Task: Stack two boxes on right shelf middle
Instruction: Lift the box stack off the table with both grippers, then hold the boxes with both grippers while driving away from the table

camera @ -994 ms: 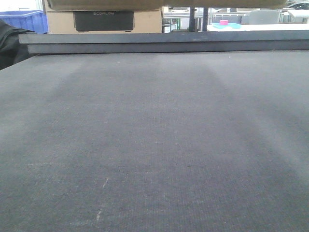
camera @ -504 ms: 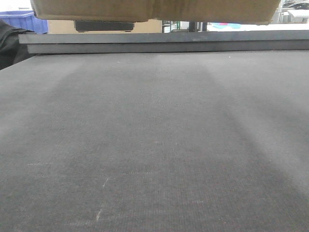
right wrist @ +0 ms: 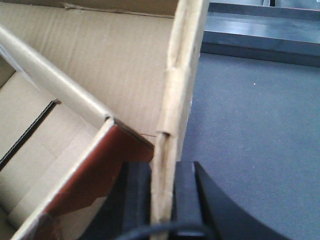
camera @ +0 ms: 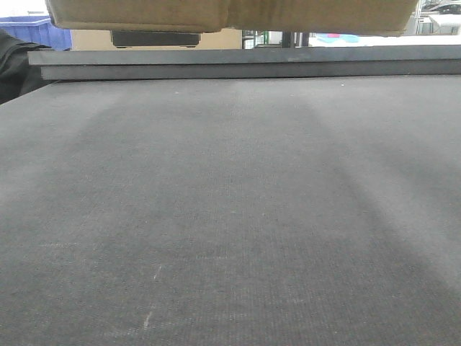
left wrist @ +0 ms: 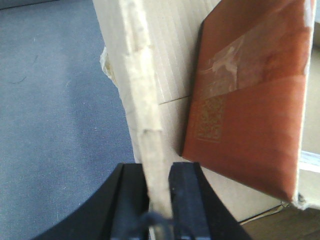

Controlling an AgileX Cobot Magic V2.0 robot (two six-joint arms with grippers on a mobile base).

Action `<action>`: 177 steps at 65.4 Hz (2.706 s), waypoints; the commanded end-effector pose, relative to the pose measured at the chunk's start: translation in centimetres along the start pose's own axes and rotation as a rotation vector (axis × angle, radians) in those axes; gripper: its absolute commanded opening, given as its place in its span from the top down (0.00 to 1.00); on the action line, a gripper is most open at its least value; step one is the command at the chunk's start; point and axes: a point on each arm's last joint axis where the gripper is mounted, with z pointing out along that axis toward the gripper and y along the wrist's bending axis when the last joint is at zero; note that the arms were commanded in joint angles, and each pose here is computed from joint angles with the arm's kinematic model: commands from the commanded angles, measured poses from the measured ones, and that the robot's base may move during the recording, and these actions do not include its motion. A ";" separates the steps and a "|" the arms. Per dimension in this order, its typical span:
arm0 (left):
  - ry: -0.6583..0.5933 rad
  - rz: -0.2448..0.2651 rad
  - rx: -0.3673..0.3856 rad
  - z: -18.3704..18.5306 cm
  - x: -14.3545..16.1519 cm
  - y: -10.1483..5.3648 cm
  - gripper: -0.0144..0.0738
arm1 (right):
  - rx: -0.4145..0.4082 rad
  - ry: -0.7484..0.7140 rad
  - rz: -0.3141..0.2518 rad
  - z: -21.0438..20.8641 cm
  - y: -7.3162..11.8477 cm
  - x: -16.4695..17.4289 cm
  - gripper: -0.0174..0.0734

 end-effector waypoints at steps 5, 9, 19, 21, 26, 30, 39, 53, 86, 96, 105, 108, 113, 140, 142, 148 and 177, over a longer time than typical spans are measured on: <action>-0.038 0.010 -0.015 -0.7 -0.3 0.2 0.96 | 0.029 -0.097 -0.042 -0.8 -0.2 -1.2 0.98; -0.038 0.010 -0.015 -0.7 -0.3 0.2 0.96 | 0.029 -0.097 -0.042 -0.8 -0.2 -1.2 0.98; -0.038 0.010 -0.015 -0.7 -0.3 0.2 0.96 | 0.029 -0.097 -0.042 -0.8 -0.2 -1.2 0.98; -0.038 0.010 -0.015 -0.7 -0.3 0.2 0.96 | 0.029 -0.097 -0.042 -0.8 -0.2 -1.2 0.98; -0.038 0.010 -0.015 -0.7 -0.3 0.2 0.96 | 0.029 -0.097 -0.042 -0.8 -0.2 -1.2 0.98; -0.038 0.010 -0.015 -0.7 -0.3 0.2 0.96 | 0.029 -0.097 -0.042 -0.8 -0.2 -1.2 0.98; -0.039 0.011 -0.017 -0.7 -0.3 0.3 0.96 | 0.029 -0.097 -0.042 -0.8 -0.2 -1.2 0.98; -0.039 0.011 -0.017 -0.7 -0.3 0.3 0.96 | 0.029 -0.097 -0.042 -0.8 -0.2 -1.2 0.98; -0.039 0.011 -0.017 -0.7 -0.3 0.3 0.96 | 0.029 -0.097 -0.042 -0.8 -0.2 -1.2 0.98; -0.039 0.011 -0.017 -0.7 -0.3 0.3 0.96 | 0.029 -0.097 -0.042 -0.8 -0.2 -1.2 0.98; -0.039 0.011 -0.017 -0.7 -0.3 0.3 0.96 | 0.029 -0.097 -0.042 -0.8 -0.2 -1.2 0.98; -0.039 0.011 -0.017 -0.7 -0.3 0.3 0.96 | 0.029 -0.097 -0.042 -0.8 -0.2 -1.2 0.98; -0.039 0.011 -0.017 -0.7 -0.3 0.3 0.96 | 0.029 -0.097 -0.042 -0.8 -0.2 -1.2 0.98; -0.039 0.011 -0.017 -0.7 -0.3 0.3 0.96 | 0.029 -0.097 -0.042 -0.8 -0.2 -1.2 0.98; -0.039 0.011 -0.017 -0.7 -0.3 0.3 0.96 | 0.029 -0.097 -0.042 -0.8 -0.2 -1.2 0.98; -0.039 0.011 -0.017 -0.7 -0.3 0.3 0.96 | 0.029 -0.097 -0.042 -0.8 -0.2 -1.2 0.98; -0.040 0.013 -0.022 -0.7 -0.3 0.3 0.96 | 0.029 -0.097 -0.042 -0.8 -0.2 -1.2 0.98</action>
